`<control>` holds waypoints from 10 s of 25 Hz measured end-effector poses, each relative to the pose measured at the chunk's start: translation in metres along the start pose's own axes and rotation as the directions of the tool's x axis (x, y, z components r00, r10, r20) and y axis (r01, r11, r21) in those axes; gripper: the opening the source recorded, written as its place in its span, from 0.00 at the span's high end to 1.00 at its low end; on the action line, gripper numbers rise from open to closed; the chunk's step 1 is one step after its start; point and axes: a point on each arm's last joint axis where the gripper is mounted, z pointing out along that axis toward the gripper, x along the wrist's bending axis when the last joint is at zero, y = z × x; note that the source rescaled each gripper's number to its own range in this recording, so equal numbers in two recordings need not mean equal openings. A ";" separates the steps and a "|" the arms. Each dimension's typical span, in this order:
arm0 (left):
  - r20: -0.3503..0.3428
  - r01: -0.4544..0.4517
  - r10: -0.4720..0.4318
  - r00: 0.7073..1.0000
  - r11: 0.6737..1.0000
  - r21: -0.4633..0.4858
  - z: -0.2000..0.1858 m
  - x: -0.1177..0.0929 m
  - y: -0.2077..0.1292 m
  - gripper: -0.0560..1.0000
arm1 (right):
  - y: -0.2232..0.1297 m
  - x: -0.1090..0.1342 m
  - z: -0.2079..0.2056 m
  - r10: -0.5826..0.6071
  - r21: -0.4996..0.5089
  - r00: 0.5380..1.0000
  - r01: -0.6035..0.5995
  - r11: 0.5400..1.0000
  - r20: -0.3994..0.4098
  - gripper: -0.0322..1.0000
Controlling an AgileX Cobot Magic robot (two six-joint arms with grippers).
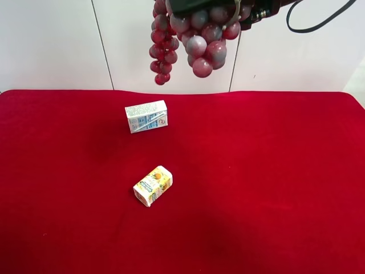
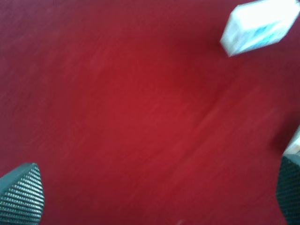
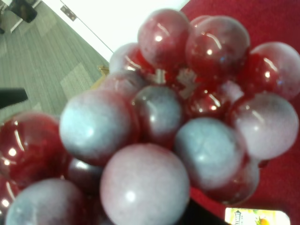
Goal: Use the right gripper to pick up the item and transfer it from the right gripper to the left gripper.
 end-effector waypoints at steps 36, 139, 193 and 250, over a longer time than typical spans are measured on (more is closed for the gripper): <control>0.602 -0.316 0.423 0.677 0.906 -0.282 0.196 -0.071 0.064 0.00 | 0.003 0.002 0.000 0.007 -0.034 1.000 -0.007 0.999 -0.026 0.95; 0.128 -0.333 0.329 0.935 0.943 0.005 0.265 -0.092 0.095 0.95 | -0.211 0.118 -0.149 -0.051 0.067 0.496 -0.014 0.998 0.867 0.00; -0.020 -0.419 0.465 0.885 0.814 0.401 0.301 -0.059 -0.003 0.05 | -0.267 0.106 -0.137 -0.010 -0.083 0.518 0.157 0.984 0.855 0.01; -0.352 -0.263 0.203 0.914 0.956 -0.132 0.145 -0.021 0.102 0.00 | -0.267 0.107 -0.137 0.141 -0.185 0.341 0.101 0.978 0.930 0.01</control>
